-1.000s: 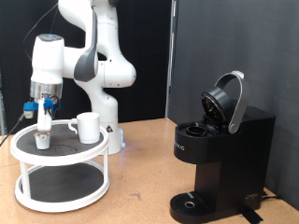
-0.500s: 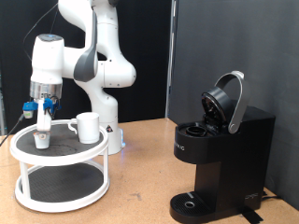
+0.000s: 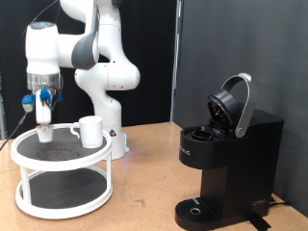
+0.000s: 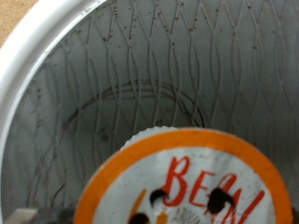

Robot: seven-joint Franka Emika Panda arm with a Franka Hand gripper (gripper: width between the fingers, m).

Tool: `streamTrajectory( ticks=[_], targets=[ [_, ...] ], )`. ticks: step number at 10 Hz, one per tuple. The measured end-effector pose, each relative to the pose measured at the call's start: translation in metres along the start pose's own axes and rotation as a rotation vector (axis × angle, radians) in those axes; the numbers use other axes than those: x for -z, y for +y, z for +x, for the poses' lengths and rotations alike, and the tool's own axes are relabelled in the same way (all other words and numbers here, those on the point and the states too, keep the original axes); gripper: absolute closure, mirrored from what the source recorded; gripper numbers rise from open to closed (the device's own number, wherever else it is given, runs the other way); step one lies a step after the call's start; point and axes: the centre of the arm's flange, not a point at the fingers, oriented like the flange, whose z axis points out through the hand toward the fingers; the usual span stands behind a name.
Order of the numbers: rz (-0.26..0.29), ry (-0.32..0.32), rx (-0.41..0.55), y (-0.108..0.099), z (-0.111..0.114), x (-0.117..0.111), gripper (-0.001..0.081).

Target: Make a cup of coffee with the keurig machine

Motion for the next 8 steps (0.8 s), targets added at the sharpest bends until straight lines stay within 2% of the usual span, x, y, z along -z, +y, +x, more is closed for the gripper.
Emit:
streamTrajectory(
  ticks=[2, 4, 6, 8],
  targets=[
    [-0.015, 0.006, 0.01, 0.003, -0.001, 0.023, 0.0436],
    [-0.024, -0.019, -0.008, 0.004, -0.002, 0.022, 0.0436],
    [-0.071, -0.14, -0.06, 0.002, -0.018, 0.035, 0.0436],
    [-0.172, -0.318, -0.029, 0.002, -0.044, 0.056, 0.0436]
  ],
)
